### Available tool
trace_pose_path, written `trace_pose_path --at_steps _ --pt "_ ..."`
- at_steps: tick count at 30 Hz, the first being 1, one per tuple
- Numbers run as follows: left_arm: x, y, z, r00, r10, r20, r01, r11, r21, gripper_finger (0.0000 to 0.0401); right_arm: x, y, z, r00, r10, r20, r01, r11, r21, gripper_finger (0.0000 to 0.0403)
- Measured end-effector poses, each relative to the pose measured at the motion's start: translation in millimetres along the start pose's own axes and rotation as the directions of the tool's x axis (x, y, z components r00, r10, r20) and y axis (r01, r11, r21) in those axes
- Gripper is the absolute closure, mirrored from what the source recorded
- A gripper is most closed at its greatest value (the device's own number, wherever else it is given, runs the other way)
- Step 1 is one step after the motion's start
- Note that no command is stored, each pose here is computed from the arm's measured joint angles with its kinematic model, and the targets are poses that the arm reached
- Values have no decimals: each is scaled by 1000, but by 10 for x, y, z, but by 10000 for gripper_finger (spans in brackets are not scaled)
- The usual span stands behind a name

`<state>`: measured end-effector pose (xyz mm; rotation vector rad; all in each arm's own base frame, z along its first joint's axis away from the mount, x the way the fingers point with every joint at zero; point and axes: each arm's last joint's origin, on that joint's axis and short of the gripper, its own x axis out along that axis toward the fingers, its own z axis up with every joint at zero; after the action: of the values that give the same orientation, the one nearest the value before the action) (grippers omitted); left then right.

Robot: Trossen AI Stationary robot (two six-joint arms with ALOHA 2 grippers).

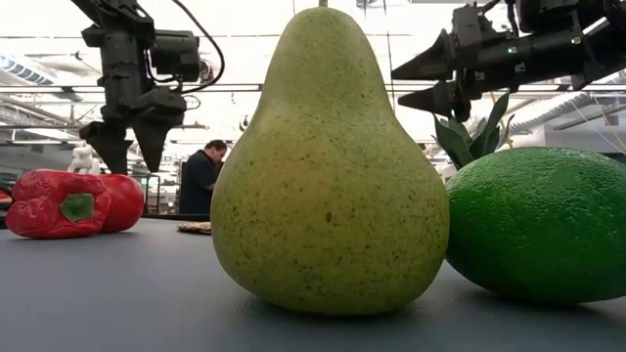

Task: Build produce basket
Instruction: Put the top left red apple into the gold wire basket

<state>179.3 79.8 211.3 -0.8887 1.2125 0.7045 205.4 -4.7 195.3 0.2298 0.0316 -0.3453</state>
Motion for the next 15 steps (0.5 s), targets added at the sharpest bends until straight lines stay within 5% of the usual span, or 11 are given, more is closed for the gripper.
trace_pose_path --at_steps 4,8,15 --pt "-1 -19 -29 996 -61 -60 56 995 -81 36 0 0 -21 999 21 -27 -24 994 -110 80" --pt "-12 -17 -81 999 3 -53 -5 1000 -28 36 21 -90 17 995 -101 19 103 983 -151 80" --pt "-14 22 -30 999 47 2 -47 999 7 36 49 -250 77 964 -255 74 256 967 -4 80"
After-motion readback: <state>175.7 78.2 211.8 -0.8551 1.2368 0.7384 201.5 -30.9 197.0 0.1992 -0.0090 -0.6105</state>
